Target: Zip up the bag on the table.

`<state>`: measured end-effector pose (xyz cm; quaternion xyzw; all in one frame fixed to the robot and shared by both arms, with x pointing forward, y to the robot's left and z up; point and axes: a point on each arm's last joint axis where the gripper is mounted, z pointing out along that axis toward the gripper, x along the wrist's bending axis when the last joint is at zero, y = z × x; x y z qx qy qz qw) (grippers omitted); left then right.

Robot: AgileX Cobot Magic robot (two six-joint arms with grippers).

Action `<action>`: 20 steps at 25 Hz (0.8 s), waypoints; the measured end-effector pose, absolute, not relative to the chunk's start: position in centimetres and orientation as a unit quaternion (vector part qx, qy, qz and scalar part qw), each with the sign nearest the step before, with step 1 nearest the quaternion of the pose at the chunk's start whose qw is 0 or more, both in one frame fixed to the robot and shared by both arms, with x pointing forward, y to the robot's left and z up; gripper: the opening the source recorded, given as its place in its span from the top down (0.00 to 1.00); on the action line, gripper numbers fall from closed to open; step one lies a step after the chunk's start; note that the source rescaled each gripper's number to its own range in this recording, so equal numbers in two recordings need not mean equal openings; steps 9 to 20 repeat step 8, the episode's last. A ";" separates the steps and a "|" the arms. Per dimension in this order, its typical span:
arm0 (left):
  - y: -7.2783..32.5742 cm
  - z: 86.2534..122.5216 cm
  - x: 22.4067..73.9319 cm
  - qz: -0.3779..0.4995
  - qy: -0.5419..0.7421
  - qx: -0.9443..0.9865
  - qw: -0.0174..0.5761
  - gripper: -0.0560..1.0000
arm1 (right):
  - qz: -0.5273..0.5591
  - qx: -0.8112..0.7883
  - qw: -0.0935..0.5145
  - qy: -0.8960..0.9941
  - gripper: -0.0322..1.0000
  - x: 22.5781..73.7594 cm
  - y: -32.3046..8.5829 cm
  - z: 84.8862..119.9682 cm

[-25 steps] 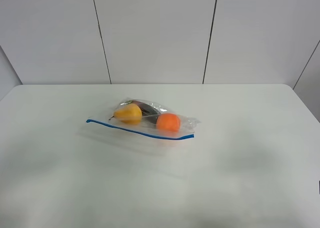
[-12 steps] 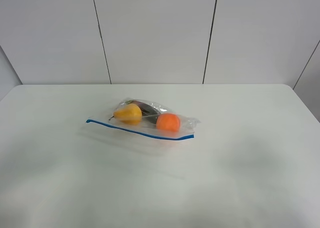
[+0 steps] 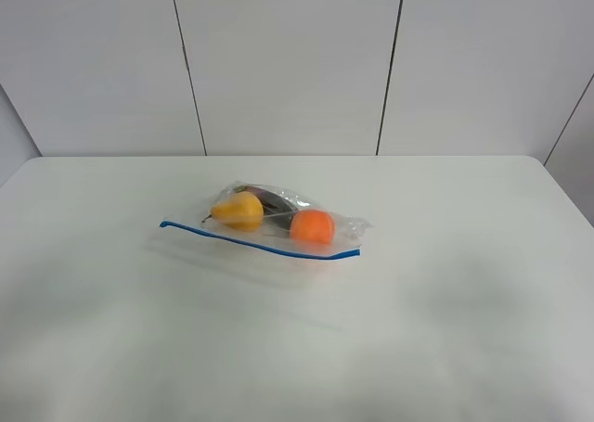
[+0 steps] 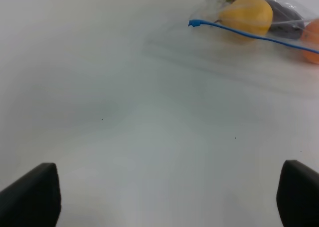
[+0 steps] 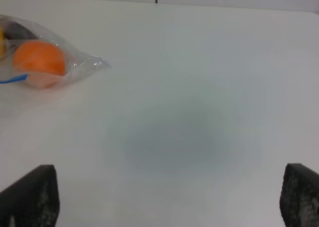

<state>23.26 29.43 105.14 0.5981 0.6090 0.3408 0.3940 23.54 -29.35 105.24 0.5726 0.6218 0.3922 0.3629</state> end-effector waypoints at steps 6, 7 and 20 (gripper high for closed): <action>29.4 105.1 23.3 0.341 0.609 0.598 0.394 0.00 | 0.392 0.573 0.363 0.622 0.04 23.5 -29.4 105.2; 29.4 105.1 23.3 0.341 0.609 0.598 0.394 0.00 | 0.392 0.573 0.363 0.622 0.04 23.5 -29.4 105.2; 29.4 105.1 23.3 0.341 0.609 0.598 0.394 0.00 | 0.392 0.573 0.363 0.622 0.04 23.5 -29.4 105.2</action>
